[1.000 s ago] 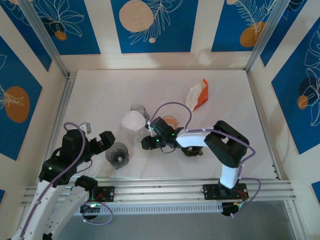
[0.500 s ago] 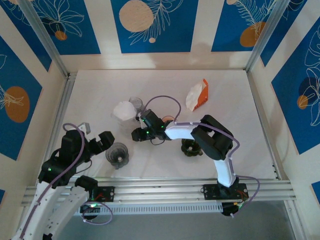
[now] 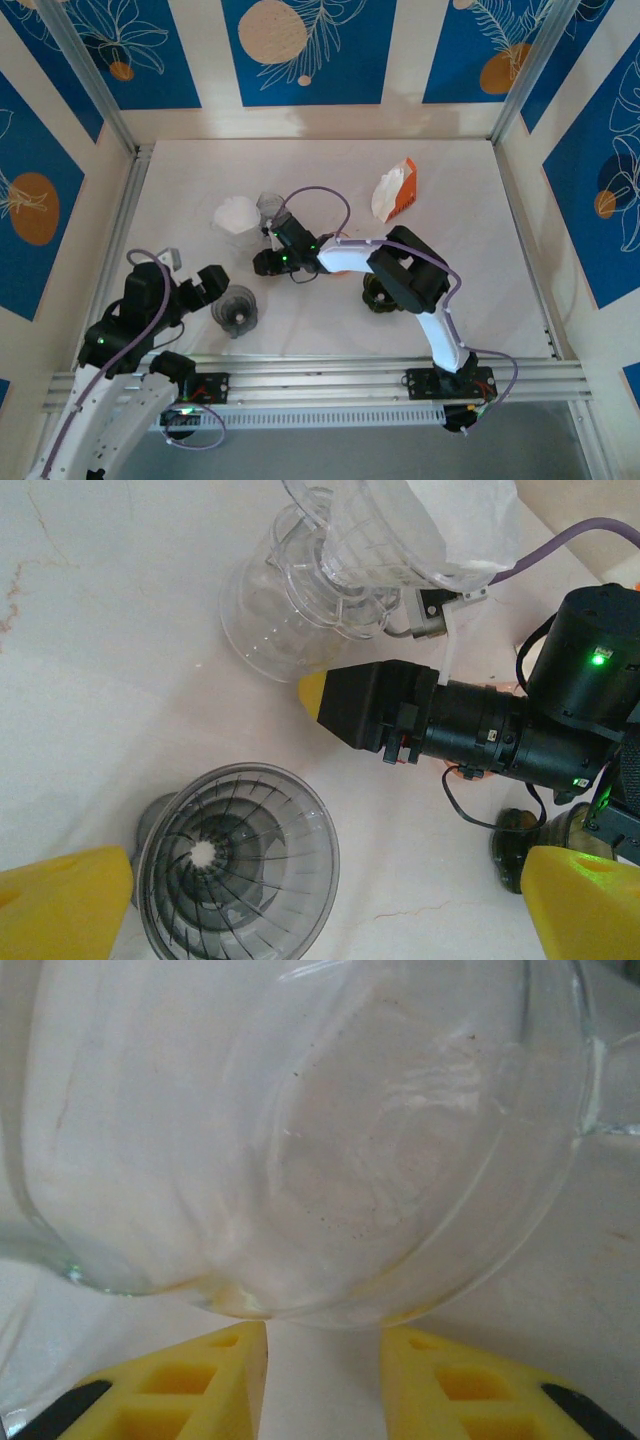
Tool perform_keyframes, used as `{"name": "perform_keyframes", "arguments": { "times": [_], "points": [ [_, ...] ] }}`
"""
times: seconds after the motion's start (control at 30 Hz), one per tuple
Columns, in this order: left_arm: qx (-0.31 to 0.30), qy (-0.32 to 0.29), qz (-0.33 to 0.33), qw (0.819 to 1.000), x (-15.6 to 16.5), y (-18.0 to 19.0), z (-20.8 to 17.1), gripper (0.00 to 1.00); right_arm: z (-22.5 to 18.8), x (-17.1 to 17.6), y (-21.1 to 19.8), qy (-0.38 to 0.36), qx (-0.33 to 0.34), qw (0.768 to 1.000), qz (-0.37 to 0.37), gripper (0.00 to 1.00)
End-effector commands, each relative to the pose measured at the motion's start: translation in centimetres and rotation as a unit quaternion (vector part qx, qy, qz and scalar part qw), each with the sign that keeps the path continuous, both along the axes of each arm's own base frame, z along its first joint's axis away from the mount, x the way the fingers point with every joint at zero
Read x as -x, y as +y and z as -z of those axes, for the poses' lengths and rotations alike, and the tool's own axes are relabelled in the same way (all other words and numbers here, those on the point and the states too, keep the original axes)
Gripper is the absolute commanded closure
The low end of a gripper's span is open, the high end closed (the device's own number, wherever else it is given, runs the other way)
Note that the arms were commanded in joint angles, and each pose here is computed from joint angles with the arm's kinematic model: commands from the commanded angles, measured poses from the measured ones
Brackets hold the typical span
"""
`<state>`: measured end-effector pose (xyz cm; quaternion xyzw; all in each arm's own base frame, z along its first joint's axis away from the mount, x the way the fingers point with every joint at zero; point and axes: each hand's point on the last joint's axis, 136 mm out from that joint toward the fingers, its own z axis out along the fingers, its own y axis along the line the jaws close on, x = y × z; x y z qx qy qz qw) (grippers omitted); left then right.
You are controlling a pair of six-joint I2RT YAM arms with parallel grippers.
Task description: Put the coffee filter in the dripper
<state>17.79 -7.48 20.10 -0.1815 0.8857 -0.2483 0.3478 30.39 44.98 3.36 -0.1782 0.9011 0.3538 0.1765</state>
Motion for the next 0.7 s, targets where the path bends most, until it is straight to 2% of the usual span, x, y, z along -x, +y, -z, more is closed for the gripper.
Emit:
{"name": "perform_keyframes", "arguments": {
  "times": [0.0, 0.37, 0.67],
  "points": [
    [-0.001, 0.002, -0.012, 1.0, -0.1, 0.4, 0.4, 0.0, 0.0, 0.7, -0.1, 0.008, 0.001, 1.0, -0.001, 0.62],
    [0.001, 0.01, -0.015, 1.0, -0.1, 0.3, 1.2, 0.0, -1.0, 4.7, -3.6, 0.003, 0.015, 1.0, 0.019, 0.49],
    [0.003, 0.017, -0.014, 1.0, -0.1, 0.2, 2.3, 0.0, -4.9, 7.3, -8.4, -0.033, 0.034, 0.997, 0.053, 0.41]
  ]
}}
